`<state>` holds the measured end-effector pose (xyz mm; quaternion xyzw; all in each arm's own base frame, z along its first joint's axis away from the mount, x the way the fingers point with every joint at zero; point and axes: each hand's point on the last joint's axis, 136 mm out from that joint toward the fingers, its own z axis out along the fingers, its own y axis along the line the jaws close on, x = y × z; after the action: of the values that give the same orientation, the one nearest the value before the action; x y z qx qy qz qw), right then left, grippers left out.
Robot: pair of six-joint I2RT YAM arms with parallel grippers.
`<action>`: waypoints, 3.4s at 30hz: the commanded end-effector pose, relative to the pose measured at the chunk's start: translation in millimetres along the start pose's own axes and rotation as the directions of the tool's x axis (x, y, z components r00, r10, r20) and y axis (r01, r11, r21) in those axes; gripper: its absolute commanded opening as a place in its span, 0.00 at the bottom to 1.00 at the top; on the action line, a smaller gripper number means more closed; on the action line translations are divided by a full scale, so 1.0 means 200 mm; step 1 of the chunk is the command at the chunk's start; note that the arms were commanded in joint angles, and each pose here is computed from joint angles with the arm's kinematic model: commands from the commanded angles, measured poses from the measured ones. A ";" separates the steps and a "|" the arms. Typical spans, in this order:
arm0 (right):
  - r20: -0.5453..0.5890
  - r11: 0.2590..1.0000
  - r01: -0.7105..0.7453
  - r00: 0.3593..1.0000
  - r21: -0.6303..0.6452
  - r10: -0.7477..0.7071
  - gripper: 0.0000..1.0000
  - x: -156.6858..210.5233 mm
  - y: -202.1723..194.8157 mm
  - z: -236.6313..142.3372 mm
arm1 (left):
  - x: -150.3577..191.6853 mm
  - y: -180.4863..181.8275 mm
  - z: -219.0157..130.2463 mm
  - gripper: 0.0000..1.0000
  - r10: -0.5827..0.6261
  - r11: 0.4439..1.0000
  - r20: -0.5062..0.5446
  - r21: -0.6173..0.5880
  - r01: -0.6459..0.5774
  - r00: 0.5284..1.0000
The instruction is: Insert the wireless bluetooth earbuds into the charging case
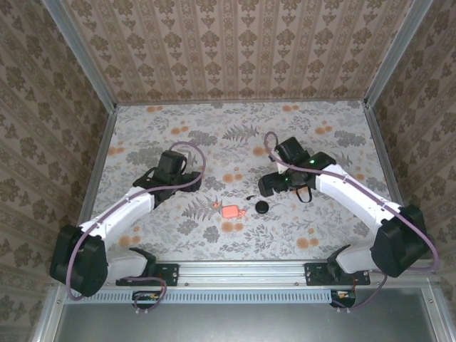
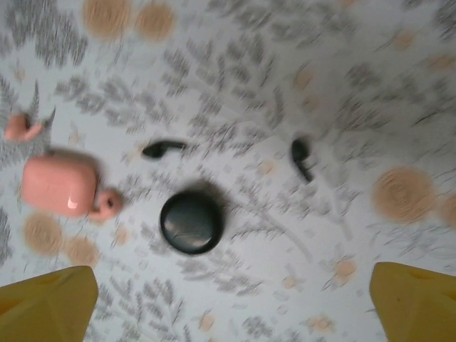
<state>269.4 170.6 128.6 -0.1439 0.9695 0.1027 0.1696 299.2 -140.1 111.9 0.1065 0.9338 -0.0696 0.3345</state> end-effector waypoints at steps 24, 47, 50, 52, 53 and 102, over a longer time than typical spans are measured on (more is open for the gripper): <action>-0.358 0.987 0.043 0.934 0.156 0.015 0.76 0.18 0.08 0.46 | 0.12 -0.02 0.02 0.84 -0.104 0.994 -0.117 0.017 0.107 0.988; -0.275 0.992 0.051 0.961 0.115 -0.018 0.48 0.17 0.08 0.47 | 0.10 -0.09 0.01 0.83 -0.132 0.986 -0.139 0.079 0.144 0.981; -0.174 0.994 0.052 0.984 0.096 -0.035 0.47 0.12 0.09 0.42 | 0.07 -0.13 -0.02 0.82 -0.144 0.979 -0.142 0.125 0.162 0.979; -0.095 0.996 0.066 0.994 0.058 -0.060 0.45 0.07 0.11 0.37 | 0.04 -0.16 -0.04 0.80 -0.153 0.972 -0.152 0.153 0.176 0.977; -0.052 0.997 0.072 0.996 0.042 -0.070 0.45 0.05 0.12 0.35 | 0.03 -0.19 -0.06 0.80 -0.156 0.967 -0.156 0.175 0.183 0.975; 0.605 0.743 0.669 0.600 -0.021 -0.524 0.39 -0.24 0.83 -0.10 | -0.05 -0.83 -0.47 0.51 0.049 0.663 -0.360 0.709 0.240 0.931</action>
<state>245.5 326.9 172.9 -0.4488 0.7600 0.2018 0.4246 213.3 -278.3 189.9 0.1685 0.8823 -0.4303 0.0898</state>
